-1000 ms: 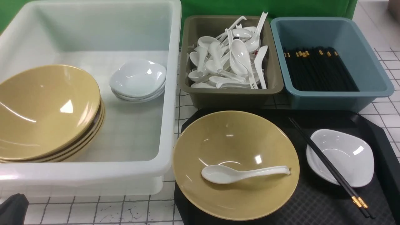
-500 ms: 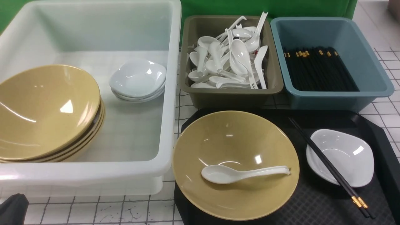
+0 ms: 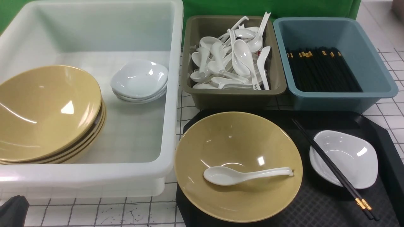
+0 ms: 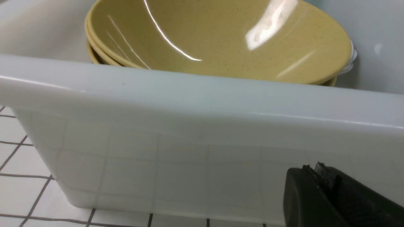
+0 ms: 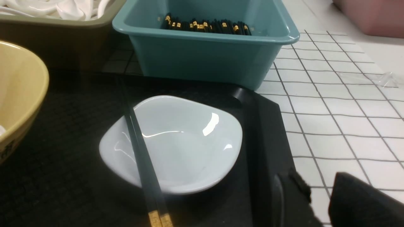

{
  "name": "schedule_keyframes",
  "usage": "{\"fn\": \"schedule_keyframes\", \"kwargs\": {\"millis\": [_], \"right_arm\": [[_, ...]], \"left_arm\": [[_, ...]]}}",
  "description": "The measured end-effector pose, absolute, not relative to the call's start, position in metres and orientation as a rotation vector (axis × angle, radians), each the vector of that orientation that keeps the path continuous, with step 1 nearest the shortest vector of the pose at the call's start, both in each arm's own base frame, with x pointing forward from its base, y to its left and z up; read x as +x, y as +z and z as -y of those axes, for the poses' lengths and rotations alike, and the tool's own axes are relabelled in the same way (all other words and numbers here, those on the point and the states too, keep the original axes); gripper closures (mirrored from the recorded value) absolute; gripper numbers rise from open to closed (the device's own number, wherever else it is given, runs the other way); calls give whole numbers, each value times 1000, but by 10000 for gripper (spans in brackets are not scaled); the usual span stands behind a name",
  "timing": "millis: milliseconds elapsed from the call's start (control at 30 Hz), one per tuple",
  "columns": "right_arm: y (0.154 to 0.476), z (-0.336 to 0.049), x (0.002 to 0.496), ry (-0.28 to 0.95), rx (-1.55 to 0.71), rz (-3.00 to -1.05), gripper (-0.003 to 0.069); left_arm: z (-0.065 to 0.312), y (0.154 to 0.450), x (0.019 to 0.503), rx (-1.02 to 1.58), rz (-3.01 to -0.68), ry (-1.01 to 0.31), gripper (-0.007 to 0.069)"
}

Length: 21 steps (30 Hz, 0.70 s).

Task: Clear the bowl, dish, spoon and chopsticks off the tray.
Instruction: Use the right arm to grab the chopsticks

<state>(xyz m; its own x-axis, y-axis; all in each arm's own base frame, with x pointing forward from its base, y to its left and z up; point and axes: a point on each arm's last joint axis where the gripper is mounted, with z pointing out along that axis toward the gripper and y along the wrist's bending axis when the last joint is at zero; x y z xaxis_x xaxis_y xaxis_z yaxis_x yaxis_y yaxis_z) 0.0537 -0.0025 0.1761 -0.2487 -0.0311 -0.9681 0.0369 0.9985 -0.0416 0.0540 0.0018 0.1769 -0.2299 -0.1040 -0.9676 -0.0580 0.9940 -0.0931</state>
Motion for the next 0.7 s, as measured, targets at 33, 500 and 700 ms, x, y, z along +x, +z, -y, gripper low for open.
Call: {"fn": "schedule_keyframes", "kwargs": {"millis": [33, 500, 700], "right_arm": [[176, 3, 54, -70, 0, -1821, 421], [177, 3, 54, -70, 0, -1814, 421], [177, 3, 54, -70, 0, -1814, 421]], "left_arm": [[-2, 177, 54, -119, -1804, -43, 637], [-2, 177, 54, -119, -1804, -43, 637], [-2, 177, 54, -119, -1804, -43, 637]]}}
